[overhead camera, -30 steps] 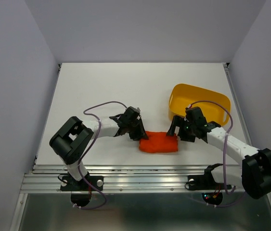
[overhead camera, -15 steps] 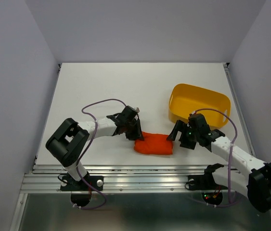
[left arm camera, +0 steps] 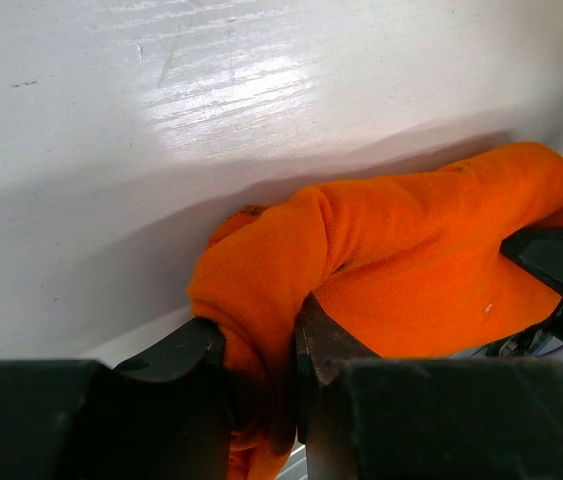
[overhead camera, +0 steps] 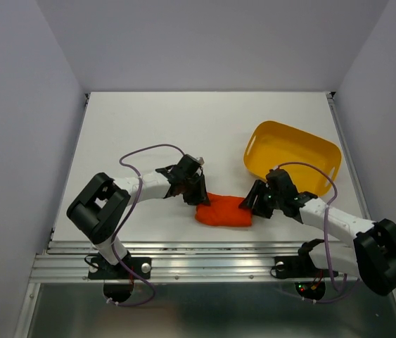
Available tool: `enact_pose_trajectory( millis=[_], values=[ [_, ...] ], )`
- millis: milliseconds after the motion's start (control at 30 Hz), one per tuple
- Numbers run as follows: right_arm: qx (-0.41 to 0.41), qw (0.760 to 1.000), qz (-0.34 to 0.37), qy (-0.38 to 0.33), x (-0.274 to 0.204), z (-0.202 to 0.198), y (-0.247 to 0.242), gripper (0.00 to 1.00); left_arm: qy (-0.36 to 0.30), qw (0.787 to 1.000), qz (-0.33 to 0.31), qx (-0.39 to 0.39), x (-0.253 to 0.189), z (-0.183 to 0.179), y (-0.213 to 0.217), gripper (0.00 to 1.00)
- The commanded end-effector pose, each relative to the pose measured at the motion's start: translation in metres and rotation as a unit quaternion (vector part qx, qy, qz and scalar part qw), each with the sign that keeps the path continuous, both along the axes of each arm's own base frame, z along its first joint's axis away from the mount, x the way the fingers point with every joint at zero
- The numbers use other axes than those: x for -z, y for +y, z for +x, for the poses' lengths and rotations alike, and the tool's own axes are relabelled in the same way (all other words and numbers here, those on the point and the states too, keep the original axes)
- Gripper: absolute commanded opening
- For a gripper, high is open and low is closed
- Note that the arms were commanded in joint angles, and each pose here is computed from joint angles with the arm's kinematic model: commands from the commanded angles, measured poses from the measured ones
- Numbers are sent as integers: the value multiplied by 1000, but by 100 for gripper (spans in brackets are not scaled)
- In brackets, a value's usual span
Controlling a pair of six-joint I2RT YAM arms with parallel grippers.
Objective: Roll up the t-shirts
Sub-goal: Pick up the T-shirt from the center of the board.
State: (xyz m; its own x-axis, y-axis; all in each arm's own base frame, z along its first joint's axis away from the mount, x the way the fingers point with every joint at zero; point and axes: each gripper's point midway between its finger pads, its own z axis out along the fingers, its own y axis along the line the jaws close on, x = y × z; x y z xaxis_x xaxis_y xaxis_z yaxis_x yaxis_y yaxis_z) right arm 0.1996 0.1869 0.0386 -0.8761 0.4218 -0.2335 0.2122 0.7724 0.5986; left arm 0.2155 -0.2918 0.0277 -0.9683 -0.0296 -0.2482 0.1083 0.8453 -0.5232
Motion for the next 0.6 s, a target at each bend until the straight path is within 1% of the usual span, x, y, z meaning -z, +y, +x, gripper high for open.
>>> enact_pose_trajectory(
  millis=[0, 67, 100, 200, 233, 267, 333, 367, 433, 467, 567],
  values=[
    [4, 1000, 3, -2, -2, 5, 6, 62, -1, 1000, 30, 6, 0, -2, 12, 0],
    [3, 1000, -5, -3, -4, 6, 5, 67, -3, 999, 31, 6, -2, -1, 12, 0],
    [2, 1000, -5, -6, -7, 7, 5, 67, -5, 1000, 30, 6, -3, -1, 11, 0],
    [1, 1000, -22, -11, -10, 8, 1, 77, -5, 999, 33, 4, -3, 0, 12, 0],
    [-1, 999, -31, -11, -14, 7, 1, 83, -6, 999, 32, 3, -4, 0, 12, 0],
    [6, 999, -45, -26, -20, 11, -5, 86, -6, 999, 32, 3, -4, 0, 12, 0],
    [9, 997, -67, -29, -28, 10, -13, 87, -7, 1000, 30, 2, -5, 0, 13, 0],
    [17, 996, -76, -50, -42, 20, -15, 88, -7, 1000, 30, 2, -5, -1, 13, 0],
    [13, 994, -94, -56, -53, 19, -22, 88, -10, 1000, 30, 3, -7, -1, 12, 0],
    [23, 992, -102, -76, -67, 28, -24, 89, -10, 1000, 30, 2, -7, 0, 13, 0],
    [21, 990, -106, -91, -87, 31, -26, 89, -11, 1000, 29, 2, -7, 0, 13, 0]
  ],
)
